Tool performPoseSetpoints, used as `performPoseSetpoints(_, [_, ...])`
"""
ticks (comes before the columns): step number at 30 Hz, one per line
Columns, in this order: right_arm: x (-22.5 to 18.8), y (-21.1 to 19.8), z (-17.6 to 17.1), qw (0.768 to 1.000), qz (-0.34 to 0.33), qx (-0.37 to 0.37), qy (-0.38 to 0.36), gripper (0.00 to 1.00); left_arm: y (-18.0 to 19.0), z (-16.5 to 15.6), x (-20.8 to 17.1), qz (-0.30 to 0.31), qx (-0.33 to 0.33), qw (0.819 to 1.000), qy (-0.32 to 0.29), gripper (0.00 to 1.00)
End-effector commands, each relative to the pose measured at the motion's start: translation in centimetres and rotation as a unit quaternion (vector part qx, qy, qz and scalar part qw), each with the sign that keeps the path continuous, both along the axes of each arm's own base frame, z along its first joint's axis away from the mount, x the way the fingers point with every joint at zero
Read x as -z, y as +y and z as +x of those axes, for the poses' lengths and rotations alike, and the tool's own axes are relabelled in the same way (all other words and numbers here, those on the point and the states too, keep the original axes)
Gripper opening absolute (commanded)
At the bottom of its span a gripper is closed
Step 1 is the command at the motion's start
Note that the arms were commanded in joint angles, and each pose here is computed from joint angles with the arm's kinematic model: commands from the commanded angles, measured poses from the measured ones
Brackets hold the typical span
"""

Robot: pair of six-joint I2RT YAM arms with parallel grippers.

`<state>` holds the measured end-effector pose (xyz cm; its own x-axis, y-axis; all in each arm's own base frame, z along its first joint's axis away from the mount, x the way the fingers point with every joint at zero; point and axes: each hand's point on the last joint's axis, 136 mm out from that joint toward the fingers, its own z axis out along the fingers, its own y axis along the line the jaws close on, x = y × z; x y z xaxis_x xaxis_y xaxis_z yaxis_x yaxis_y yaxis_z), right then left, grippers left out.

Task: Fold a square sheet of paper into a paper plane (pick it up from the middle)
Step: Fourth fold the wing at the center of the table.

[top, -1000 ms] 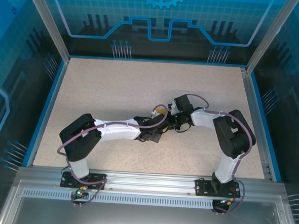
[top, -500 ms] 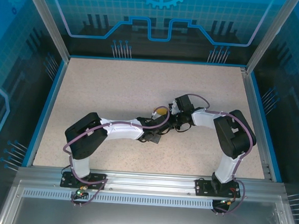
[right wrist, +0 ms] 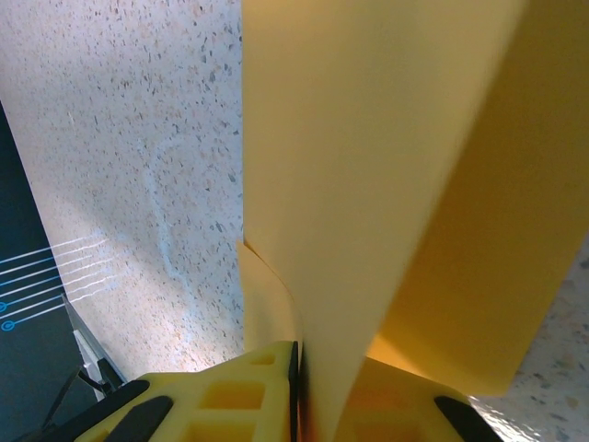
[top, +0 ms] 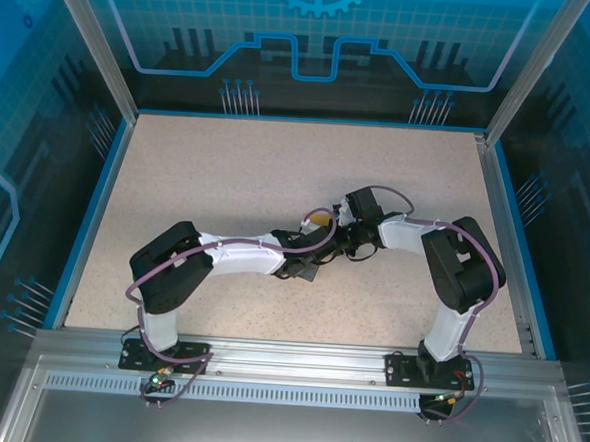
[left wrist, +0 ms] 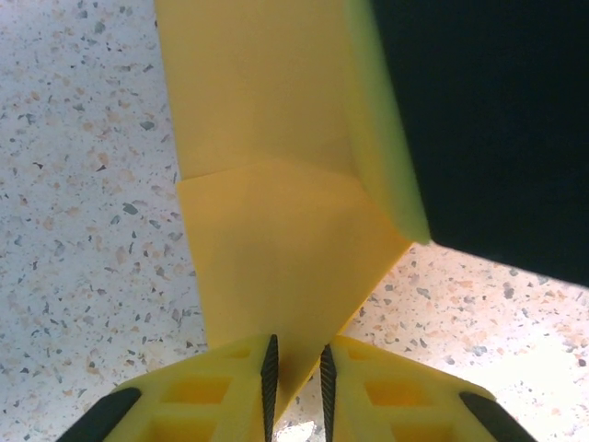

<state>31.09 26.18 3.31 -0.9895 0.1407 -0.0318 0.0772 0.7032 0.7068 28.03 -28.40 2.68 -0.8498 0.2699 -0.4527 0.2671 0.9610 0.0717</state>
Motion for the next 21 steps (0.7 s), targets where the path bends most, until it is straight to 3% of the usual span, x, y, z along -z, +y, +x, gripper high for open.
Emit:
performPoseSetpoints(1, [-0.8,-0.2,-0.1,1.000,0.012,0.000,0.000,0.13,0.1,0.2,0.0,0.019,-0.002,1.000,-0.007,0.21])
performPoseSetpoints(13, [-2.0,-1.0,0.0,1.000,0.010,0.007,-0.015,0.15,0.3,0.4,-0.3,-0.005,-0.014,1.000,-0.003,0.05])
performPoseSetpoints(21, [-4.7,-4.8,-0.1,0.998,0.003,0.041,-0.045,0.34,-0.6,0.3,-1.3,-0.153,-0.002,0.987,0.050,0.00])
